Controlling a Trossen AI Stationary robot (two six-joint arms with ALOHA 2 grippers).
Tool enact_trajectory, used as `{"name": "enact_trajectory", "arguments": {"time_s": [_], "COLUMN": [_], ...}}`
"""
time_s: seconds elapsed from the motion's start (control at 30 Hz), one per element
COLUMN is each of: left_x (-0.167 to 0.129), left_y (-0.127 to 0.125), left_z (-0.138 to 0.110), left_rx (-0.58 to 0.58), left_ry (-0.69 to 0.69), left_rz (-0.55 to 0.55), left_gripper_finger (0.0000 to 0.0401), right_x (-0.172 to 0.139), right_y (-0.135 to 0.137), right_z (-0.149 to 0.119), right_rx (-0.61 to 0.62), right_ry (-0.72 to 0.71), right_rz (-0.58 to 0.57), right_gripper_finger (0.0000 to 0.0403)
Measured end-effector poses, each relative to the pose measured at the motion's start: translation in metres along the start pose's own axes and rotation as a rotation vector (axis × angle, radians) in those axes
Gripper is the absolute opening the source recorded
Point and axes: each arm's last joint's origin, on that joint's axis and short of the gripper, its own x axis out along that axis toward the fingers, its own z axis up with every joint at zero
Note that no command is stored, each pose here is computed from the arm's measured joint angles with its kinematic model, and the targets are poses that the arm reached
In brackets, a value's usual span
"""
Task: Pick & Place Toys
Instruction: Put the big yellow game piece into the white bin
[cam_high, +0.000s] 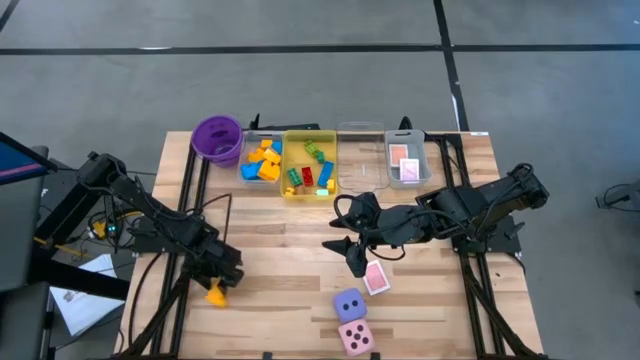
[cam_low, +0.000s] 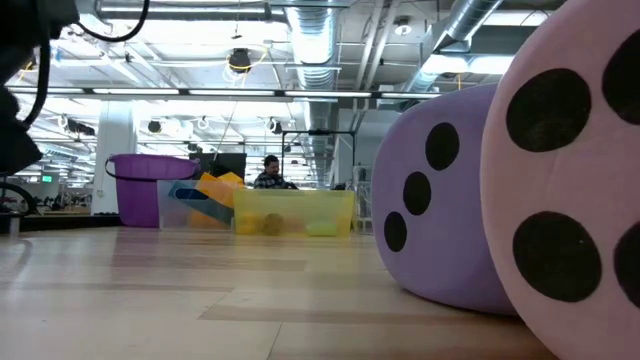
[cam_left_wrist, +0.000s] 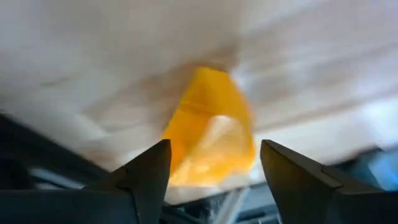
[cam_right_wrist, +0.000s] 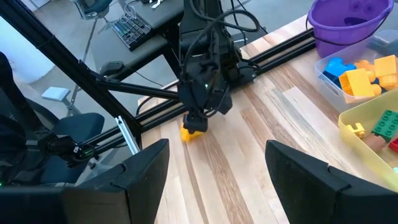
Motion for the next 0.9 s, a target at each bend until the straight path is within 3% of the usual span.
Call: {"name": "enact_trajectory", "arguments": {"time_s": [0.2,0.5,0.67,0.9], "left_x": [-0.001,-0.001,-0.001,-0.001], "left_y": [-0.012,-0.012,-0.013,-0.014], "left_z": [-0.004,-0.003,-0.002,-0.003], "left_rx": [0.059,0.062,0.061,0.068], "left_ry": [0.031,0.021,-0.028,-0.033], "left_rz": [-0.110,-0.118,-0.133,-0.144], "left_gripper_finger": [0.0199,0.0153,0.0152,0.0183], "right_x": [0.000,0.000,0.000,0.000], "right_y": [0.000,0.000,0.000,0.000], "right_z": [0.000,0.000,0.000,0.000], "right_rx": [0.000,0.000,0.000,-0.002], "right_ry": [0.000,0.000,0.000,0.004], "right_rz": [0.000,0.000,0.000,-0.003], "right_gripper_finger": [0.0260,0.0260,0.0260,0.0260]}}
